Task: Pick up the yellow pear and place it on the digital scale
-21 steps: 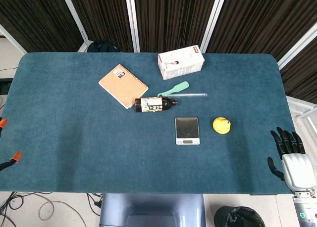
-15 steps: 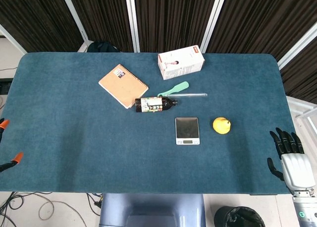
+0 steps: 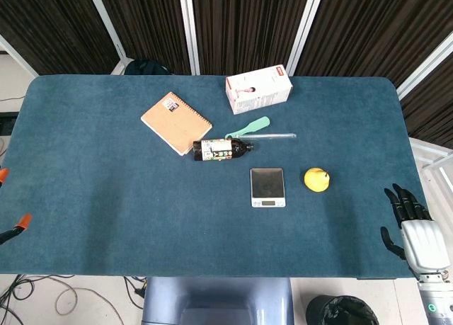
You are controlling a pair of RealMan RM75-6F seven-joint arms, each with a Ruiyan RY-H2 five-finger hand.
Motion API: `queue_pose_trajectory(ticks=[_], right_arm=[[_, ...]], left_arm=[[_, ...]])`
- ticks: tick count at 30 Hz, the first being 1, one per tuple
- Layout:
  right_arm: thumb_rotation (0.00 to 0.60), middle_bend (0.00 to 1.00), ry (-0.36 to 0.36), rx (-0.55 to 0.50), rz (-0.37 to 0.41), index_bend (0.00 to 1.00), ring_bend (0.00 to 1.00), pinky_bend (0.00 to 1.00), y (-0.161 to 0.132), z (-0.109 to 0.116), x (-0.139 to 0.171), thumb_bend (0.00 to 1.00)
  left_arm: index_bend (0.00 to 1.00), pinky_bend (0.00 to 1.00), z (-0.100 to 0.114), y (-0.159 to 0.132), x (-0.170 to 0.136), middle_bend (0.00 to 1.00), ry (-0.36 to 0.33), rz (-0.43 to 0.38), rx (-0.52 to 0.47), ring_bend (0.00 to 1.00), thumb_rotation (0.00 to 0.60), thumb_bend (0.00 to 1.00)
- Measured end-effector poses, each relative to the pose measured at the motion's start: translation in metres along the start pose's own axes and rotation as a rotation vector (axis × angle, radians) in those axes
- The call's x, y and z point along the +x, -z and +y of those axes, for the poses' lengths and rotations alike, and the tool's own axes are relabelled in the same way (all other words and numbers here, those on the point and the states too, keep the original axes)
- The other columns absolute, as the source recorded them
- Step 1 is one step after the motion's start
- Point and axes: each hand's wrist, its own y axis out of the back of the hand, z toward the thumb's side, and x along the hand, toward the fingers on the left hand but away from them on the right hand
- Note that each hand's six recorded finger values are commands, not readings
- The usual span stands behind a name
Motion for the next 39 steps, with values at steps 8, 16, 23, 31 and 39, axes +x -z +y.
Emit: queue_pose_trajectory(ticks=[8, 16, 23, 31, 39], right_arm=[[0.6, 0.1, -0.01, -0.022, 0.029, 0.0, 0.15, 0.52, -0.007, -0.002, 0.001, 0.5], [0.6, 0.44, -0.036, -0.042, 0.057, 0.0, 0.52, 0.5, -0.015, -0.008, 0.0, 0.6], [0.6, 0.68, -0.131, -0.025, 0.151, 0.0, 0.73, 0.7, -0.034, -0.016, -0.01, 0.83], [0.6, 0.76, -0.259, 0.011, 0.304, 0.0, 0.79, 0.74, -0.073, -0.031, -0.024, 0.97], [0.6, 0.76, -0.358, 0.072, 0.409, 0.0, 0.8, 0.75, -0.108, -0.051, -0.038, 0.97]], left_arm=[[0.09, 0.08, -0.002, 0.0, -0.001, 0.05, 0.017, 0.004, 0.009, 0.0, 0.6, 0.19], [0.09, 0.08, -0.002, -0.003, -0.001, 0.05, -0.015, -0.003, -0.007, 0.0, 0.6, 0.19], [0.09, 0.08, -0.006, -0.007, -0.003, 0.05, -0.017, -0.012, 0.0, 0.0, 0.6, 0.19], [0.09, 0.08, -0.01, -0.008, -0.004, 0.05, -0.008, -0.013, 0.009, 0.0, 0.6, 0.19], [0.09, 0.08, -0.01, -0.008, -0.004, 0.05, -0.01, -0.013, 0.01, 0.0, 0.6, 0.19]])
